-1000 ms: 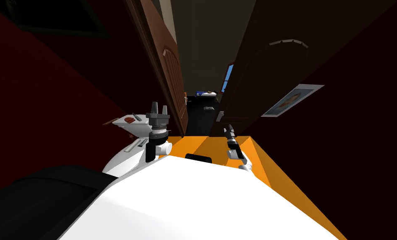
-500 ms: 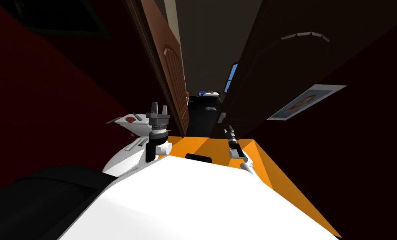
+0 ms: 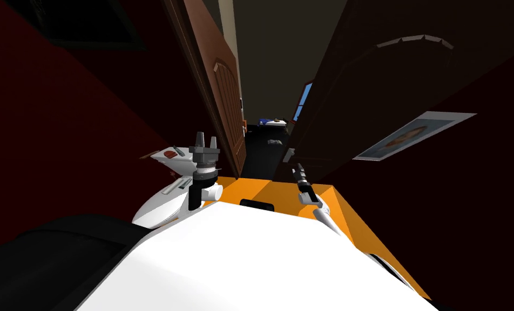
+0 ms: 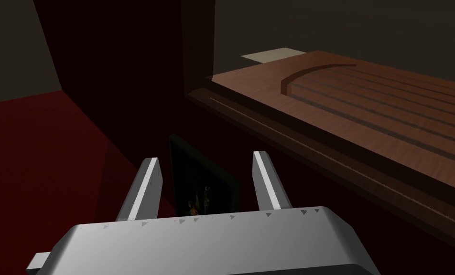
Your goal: Push the door open
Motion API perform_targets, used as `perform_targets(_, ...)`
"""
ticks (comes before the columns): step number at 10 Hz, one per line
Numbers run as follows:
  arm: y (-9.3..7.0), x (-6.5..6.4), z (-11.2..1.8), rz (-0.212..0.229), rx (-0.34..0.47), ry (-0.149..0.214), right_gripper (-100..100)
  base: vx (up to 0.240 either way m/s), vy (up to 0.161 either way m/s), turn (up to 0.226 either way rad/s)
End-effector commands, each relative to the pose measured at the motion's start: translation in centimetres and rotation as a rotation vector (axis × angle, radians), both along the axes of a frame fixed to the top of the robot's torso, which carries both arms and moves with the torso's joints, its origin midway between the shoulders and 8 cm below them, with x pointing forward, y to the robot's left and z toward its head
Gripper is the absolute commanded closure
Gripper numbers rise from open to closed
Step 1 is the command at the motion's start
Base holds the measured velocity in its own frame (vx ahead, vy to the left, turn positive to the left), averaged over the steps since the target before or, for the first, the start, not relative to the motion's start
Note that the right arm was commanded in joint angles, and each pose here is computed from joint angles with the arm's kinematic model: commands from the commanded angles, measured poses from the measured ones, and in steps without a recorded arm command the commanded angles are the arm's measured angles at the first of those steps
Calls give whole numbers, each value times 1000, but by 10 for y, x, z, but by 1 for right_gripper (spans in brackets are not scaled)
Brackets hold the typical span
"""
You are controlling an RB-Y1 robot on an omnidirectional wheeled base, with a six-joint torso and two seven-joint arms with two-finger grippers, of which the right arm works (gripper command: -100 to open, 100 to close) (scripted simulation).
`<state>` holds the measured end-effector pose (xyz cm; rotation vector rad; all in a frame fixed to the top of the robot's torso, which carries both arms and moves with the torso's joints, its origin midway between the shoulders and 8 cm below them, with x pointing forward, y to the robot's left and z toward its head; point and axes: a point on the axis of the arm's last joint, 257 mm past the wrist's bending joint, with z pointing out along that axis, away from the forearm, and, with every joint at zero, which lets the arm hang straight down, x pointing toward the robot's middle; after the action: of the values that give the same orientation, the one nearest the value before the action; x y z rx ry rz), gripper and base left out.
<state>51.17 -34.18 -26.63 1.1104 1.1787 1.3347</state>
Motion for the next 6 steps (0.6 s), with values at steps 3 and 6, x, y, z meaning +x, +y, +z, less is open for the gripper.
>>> perform_targets(3, -25, 5, -14, -24, -9, 44, -100, 87, -44, 83)
perform_targets(6, -43, 9, -22, -43, -16, 71, -100, 68, -38, 61)
